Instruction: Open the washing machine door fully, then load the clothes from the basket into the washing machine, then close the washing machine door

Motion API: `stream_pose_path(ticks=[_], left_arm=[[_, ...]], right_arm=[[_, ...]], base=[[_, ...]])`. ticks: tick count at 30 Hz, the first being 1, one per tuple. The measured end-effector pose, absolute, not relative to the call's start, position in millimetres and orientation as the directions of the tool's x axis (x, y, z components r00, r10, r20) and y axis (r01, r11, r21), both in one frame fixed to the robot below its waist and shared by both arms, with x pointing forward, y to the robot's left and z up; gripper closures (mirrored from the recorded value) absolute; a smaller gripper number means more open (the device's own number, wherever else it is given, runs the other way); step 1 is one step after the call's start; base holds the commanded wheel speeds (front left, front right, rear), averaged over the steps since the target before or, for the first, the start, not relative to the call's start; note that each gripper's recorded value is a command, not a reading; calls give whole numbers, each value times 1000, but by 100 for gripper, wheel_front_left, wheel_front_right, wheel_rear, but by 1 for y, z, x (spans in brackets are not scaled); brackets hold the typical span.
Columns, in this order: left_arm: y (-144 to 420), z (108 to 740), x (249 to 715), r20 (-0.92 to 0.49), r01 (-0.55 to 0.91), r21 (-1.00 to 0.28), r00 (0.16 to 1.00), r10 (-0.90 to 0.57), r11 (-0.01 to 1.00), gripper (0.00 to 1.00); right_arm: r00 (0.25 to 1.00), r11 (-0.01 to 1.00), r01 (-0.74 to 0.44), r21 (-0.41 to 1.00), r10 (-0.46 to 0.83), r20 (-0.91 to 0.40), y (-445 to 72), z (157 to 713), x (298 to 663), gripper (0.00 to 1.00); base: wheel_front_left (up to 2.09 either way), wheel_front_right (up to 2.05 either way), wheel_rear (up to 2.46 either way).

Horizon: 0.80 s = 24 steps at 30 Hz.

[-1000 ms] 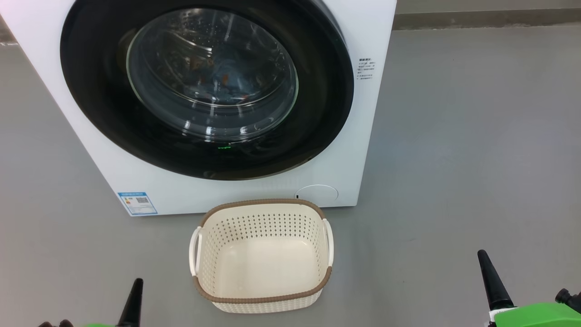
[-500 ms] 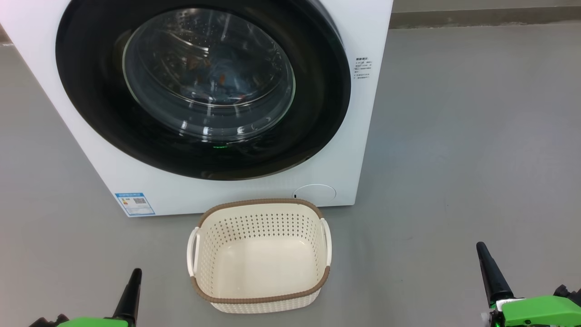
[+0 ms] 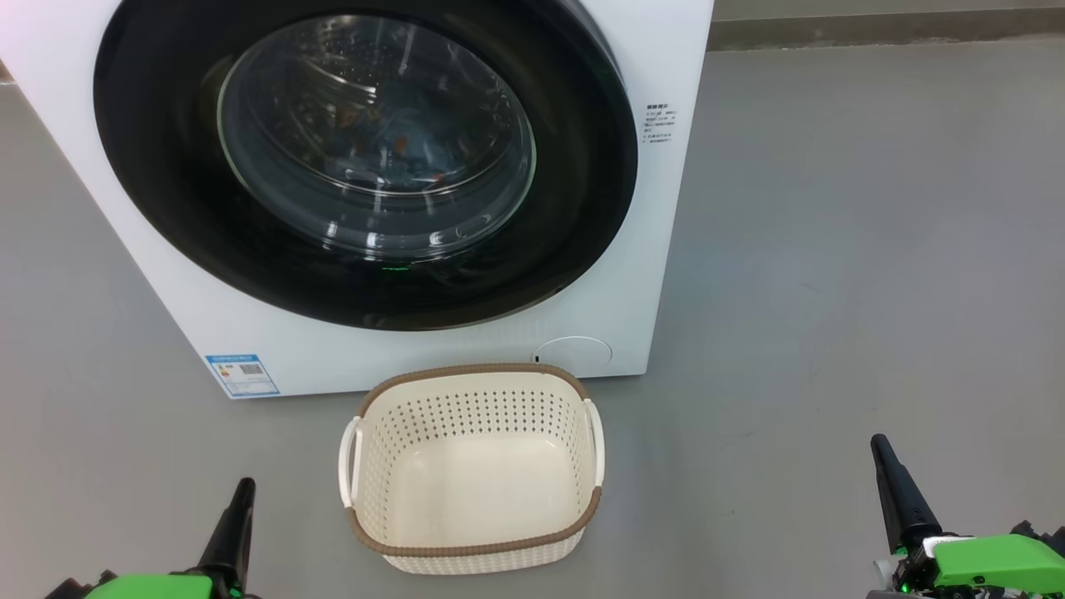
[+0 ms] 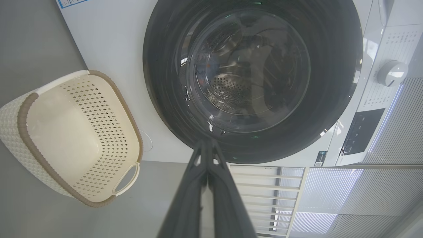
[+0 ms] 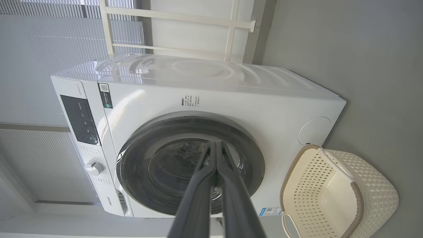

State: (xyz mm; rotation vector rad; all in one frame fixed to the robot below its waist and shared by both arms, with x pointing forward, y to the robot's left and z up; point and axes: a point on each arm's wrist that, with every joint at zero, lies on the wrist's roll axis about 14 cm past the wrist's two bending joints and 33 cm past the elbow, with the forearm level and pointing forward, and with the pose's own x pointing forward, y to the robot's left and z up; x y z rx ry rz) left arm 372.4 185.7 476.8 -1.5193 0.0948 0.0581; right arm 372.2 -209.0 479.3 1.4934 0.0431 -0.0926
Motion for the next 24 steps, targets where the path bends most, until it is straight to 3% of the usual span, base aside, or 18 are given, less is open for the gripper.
stream_pose_path(ticks=[7, 24], left_arm=[[185, 482, 377, -79, -79, -997, 996, -29, -8, 100], [185, 483, 378, -77, -77, -997, 997, -28, -8, 100]], right_arm=[[997, 0, 75, 997, -33, -75, -209, 483, 376, 100], [997, -4, 72, 997, -33, -72, -209, 483, 376, 100]], base=[[0, 0, 0], [0, 0, 0]])
